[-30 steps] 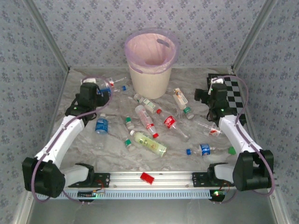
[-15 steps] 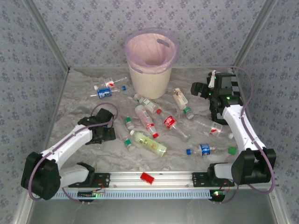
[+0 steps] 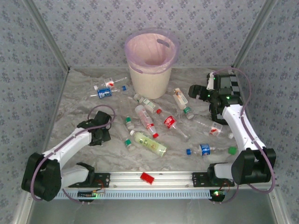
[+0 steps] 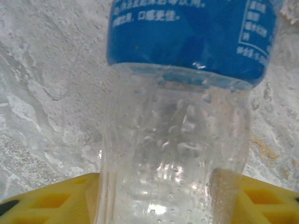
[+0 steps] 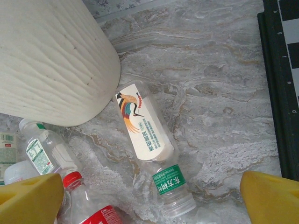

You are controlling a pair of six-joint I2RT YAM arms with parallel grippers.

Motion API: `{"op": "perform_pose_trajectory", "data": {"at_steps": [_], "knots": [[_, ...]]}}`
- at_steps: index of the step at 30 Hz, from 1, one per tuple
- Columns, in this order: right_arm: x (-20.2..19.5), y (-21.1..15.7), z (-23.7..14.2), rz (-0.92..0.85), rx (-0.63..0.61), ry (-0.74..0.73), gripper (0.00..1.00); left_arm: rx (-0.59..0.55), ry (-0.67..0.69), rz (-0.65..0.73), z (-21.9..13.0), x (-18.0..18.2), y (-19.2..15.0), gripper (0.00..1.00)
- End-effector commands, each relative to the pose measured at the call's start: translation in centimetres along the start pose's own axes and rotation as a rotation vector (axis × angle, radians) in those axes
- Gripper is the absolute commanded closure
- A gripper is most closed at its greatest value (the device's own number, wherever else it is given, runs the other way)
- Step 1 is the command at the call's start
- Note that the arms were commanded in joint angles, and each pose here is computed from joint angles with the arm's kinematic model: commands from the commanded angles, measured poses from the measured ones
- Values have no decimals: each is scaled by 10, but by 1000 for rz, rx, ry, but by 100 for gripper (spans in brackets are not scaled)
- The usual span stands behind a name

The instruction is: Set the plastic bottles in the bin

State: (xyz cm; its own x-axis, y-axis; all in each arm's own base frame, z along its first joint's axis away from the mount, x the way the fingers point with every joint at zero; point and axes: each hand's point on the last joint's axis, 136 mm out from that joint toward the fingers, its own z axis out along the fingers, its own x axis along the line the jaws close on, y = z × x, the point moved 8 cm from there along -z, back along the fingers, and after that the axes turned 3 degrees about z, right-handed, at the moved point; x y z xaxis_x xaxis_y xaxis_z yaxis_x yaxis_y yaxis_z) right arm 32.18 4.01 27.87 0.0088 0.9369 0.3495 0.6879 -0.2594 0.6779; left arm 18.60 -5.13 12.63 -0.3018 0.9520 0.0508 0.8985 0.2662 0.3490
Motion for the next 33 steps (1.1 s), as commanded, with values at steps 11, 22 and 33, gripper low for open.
{"op": "perform_pose_trajectory", "data": {"at_steps": [11,22,33], "knots": [[29,8,-1,2,13,184,6,-167,-99,-25,-51,11,34,53],[31,3,-4,-8,20,186,6,-477,-264,66,-142,-11,111,62],[16,-20,-10,70,77,85,4,-802,-618,204,-257,-79,227,66]]}}
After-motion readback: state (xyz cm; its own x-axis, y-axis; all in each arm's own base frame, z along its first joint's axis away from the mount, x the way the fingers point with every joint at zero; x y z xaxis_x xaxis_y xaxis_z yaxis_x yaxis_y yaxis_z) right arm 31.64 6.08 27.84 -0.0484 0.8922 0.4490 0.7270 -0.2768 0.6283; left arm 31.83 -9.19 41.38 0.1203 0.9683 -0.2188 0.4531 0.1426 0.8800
